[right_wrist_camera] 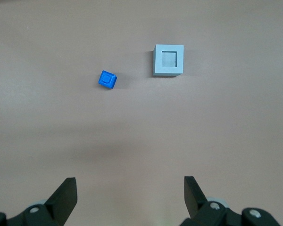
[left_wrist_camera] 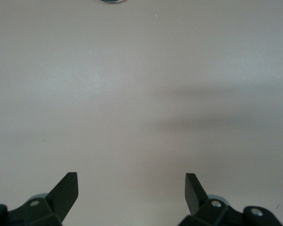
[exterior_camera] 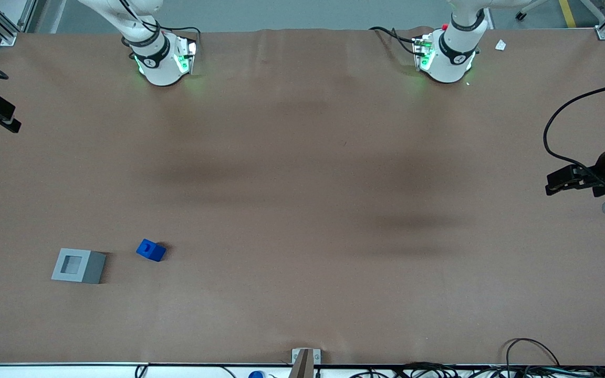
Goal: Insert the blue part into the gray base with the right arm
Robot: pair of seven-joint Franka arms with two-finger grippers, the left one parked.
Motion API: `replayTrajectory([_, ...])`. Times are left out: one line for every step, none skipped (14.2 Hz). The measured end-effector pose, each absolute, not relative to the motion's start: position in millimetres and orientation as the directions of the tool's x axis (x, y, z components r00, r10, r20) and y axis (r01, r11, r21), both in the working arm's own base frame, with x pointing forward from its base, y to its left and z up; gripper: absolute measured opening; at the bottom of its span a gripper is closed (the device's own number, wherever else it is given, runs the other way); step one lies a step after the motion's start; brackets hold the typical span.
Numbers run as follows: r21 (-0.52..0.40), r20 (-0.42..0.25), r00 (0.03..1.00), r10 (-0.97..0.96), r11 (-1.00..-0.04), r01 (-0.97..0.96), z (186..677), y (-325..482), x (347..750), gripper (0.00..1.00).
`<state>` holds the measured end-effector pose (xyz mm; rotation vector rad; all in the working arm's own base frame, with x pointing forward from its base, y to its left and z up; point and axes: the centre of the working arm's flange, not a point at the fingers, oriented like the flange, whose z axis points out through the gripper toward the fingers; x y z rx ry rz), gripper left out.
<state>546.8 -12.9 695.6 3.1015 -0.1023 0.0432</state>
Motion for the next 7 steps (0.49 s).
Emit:
replayTrajectory([0.037,0.029,0.997,-0.065,-0.997,-0.066,695.6,-13.1,546.8,1.00])
replayTrajectory([0.037,0.029,0.997,-0.065,-0.997,-0.066,695.7,-13.0,546.8,1.00])
replayTrajectory([0.037,0.030,0.997,-0.065,-0.997,-0.066,695.8,-13.0,546.8,1.00])
replayTrajectory([0.037,0.029,0.997,-0.065,-0.997,-0.066,695.8,-13.0,546.7,1.00])
replayTrajectory([0.037,0.027,0.998,-0.065,-0.997,-0.066,695.7,-13.0,546.5,1.00])
replayTrajectory([0.037,0.025,0.998,-0.064,-0.997,-0.065,695.5,-13.0,546.3,1.00])
replayTrajectory([0.038,0.024,0.998,-0.064,-0.997,-0.065,695.4,-13.1,546.1,1.00])
